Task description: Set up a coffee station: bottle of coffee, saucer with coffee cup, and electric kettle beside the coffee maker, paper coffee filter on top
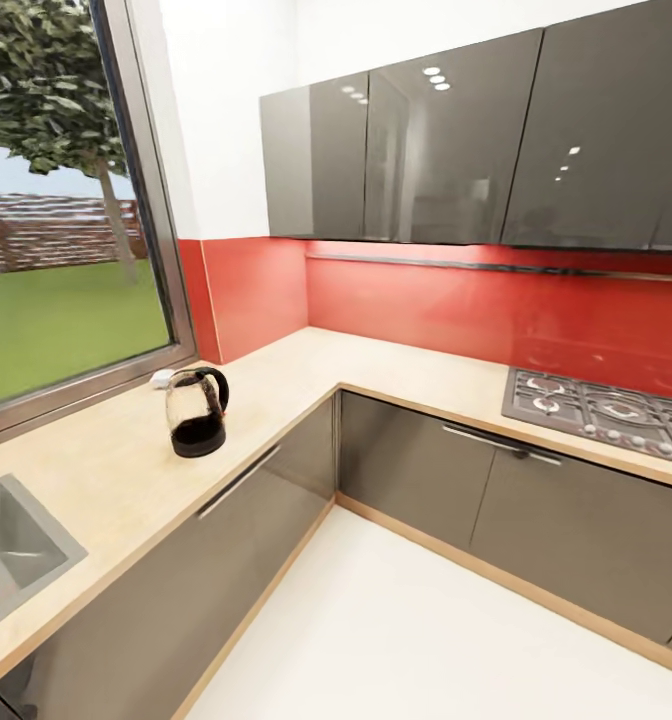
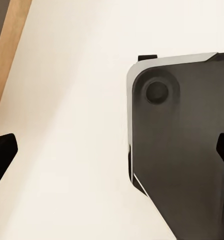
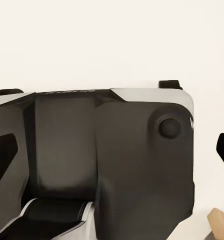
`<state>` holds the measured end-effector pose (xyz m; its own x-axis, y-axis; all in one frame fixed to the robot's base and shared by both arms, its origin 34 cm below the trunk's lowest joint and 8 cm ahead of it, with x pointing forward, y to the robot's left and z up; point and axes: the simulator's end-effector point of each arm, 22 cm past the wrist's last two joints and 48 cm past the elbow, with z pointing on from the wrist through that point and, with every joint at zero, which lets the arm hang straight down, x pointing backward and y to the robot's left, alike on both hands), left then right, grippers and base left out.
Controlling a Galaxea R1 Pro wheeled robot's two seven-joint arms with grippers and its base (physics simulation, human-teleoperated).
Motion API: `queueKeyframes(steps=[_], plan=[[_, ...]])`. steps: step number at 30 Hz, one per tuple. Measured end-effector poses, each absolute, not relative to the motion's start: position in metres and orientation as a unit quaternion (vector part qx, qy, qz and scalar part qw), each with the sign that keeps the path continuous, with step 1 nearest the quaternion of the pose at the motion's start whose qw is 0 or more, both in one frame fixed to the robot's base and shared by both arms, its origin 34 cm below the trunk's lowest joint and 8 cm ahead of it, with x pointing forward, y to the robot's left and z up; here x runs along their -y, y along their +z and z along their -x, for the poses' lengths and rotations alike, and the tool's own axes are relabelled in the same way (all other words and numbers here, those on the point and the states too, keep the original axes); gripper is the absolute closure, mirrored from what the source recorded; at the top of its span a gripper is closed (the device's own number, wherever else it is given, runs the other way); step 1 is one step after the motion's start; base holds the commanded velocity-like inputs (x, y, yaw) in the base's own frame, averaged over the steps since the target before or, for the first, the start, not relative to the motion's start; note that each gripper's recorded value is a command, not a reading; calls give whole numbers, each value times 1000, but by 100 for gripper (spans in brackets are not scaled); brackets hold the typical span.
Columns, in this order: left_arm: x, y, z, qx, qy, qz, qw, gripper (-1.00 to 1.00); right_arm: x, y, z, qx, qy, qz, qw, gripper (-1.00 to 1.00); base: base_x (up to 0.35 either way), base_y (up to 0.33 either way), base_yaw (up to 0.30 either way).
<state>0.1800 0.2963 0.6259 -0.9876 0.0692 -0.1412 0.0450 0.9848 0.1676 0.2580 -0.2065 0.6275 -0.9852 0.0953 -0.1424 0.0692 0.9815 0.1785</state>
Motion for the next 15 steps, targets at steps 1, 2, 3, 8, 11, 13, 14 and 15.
queueKeyframes(steps=[1,2,3,8,11,13,14,15], plan=[[-296,626,-180,-993,82,-29,73,-100,207,627,-258,-993,87,-41,75,-100,289,-205,0],[-296,626,-180,-993,82,-29,73,-100,207,627,-258,-993,87,-41,75,-100,288,-206,0],[-296,626,-180,-993,82,-29,73,-100,207,627,-258,-993,87,-42,75,-100,287,-206,0],[-296,626,-180,-994,82,-29,73,-100,207,627,-258,-993,87,-41,75,-100,286,-207,0],[-296,626,-180,-993,82,-28,74,-100,207,627,-258,-993,86,-41,75,-100,285,-208,0],[-296,626,-180,-993,82,-28,74,-100,207,627,-258,-993,87,-42,75,-100,285,-208,0],[-296,626,-180,-993,82,-28,74,-100,207,627,-258,-993,87,-42,75,-100,285,-208,0],[-296,626,-180,-993,82,-28,74,-100,207,627,-258,-993,87,-42,75,-100,285,-208,0]])
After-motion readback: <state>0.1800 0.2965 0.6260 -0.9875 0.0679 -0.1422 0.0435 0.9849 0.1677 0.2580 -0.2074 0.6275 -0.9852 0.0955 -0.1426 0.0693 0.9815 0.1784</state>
